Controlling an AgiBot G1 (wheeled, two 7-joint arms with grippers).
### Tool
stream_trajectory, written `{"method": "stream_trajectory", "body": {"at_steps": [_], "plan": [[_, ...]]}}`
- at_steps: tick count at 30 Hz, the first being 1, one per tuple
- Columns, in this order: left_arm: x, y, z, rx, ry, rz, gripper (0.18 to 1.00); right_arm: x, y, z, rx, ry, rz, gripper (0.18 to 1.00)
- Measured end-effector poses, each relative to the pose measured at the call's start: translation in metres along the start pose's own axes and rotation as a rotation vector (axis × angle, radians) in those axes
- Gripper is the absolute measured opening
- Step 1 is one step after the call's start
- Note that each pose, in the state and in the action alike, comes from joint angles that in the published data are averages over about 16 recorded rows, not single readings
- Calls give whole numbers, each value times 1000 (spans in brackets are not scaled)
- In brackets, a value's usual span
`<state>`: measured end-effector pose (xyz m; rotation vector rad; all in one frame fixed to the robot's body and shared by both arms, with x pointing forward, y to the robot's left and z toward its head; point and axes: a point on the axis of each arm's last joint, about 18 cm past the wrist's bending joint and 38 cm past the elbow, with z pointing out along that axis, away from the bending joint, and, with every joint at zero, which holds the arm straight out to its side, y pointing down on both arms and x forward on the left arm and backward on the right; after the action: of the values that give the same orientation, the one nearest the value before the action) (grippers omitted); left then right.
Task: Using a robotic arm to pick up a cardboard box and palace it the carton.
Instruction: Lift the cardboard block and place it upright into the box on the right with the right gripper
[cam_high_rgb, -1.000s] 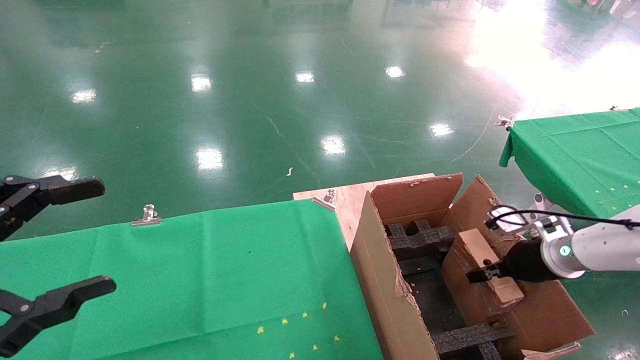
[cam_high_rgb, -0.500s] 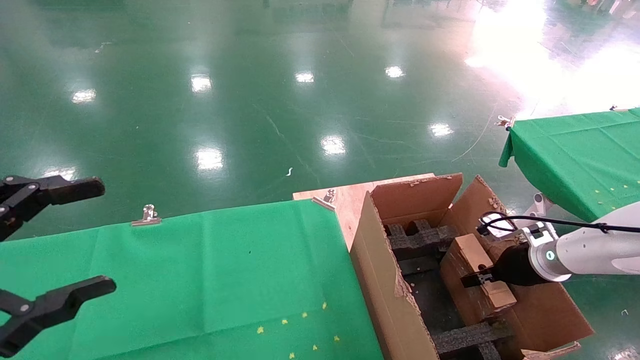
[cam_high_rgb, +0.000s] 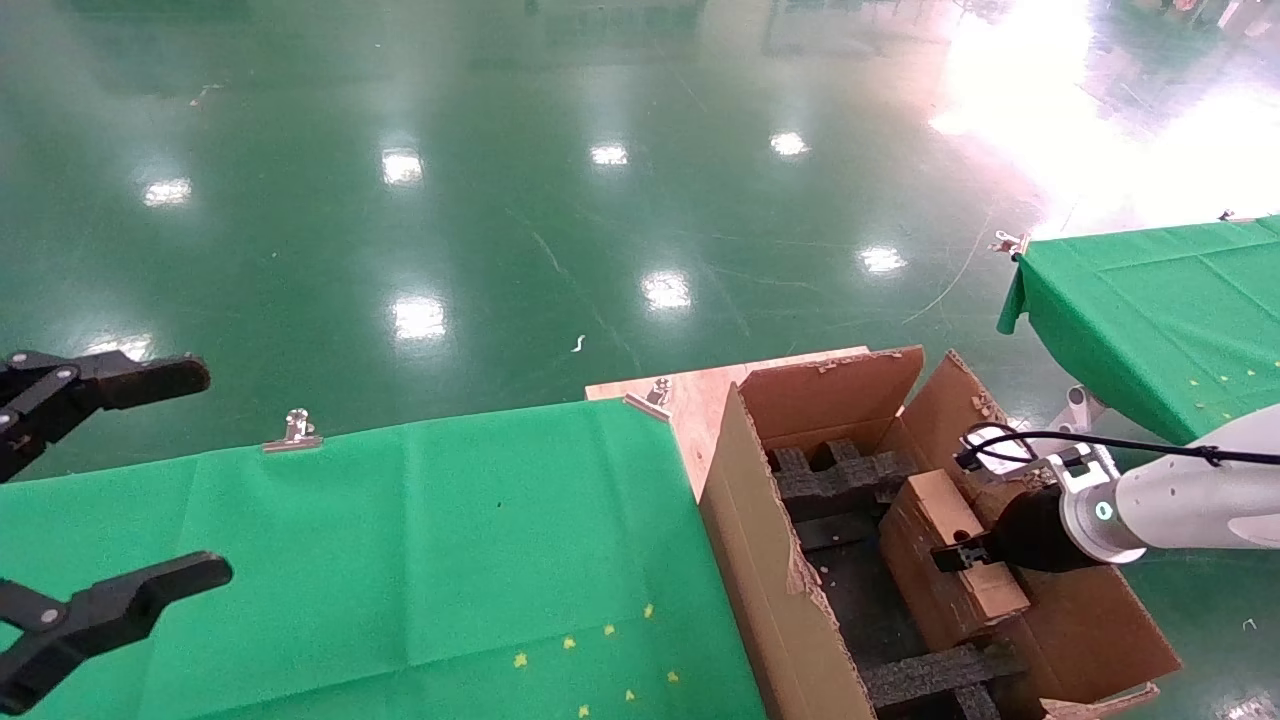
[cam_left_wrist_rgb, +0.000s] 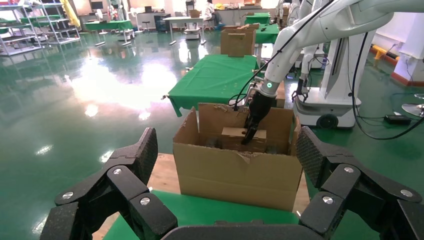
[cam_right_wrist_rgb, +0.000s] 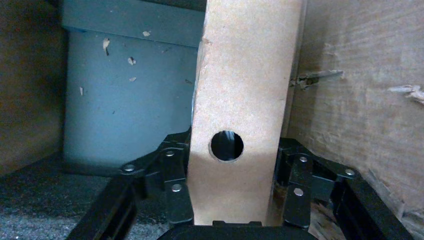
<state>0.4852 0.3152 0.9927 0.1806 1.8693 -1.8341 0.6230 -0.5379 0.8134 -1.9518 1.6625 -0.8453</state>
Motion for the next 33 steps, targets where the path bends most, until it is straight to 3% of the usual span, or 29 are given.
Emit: {"method": "stream_trajectory", "body": {"at_steps": [14,22,33], "plan": [[0,0,0,0,0,0,1001,7,-15,-18,43,12,-12,614],[0,0,0,0,0,0,1001,8,-45,-46,135,5,-40,785],[0,0,0,0,0,0,1001,-33,-104,-119,358,-153,-165,946]]}}
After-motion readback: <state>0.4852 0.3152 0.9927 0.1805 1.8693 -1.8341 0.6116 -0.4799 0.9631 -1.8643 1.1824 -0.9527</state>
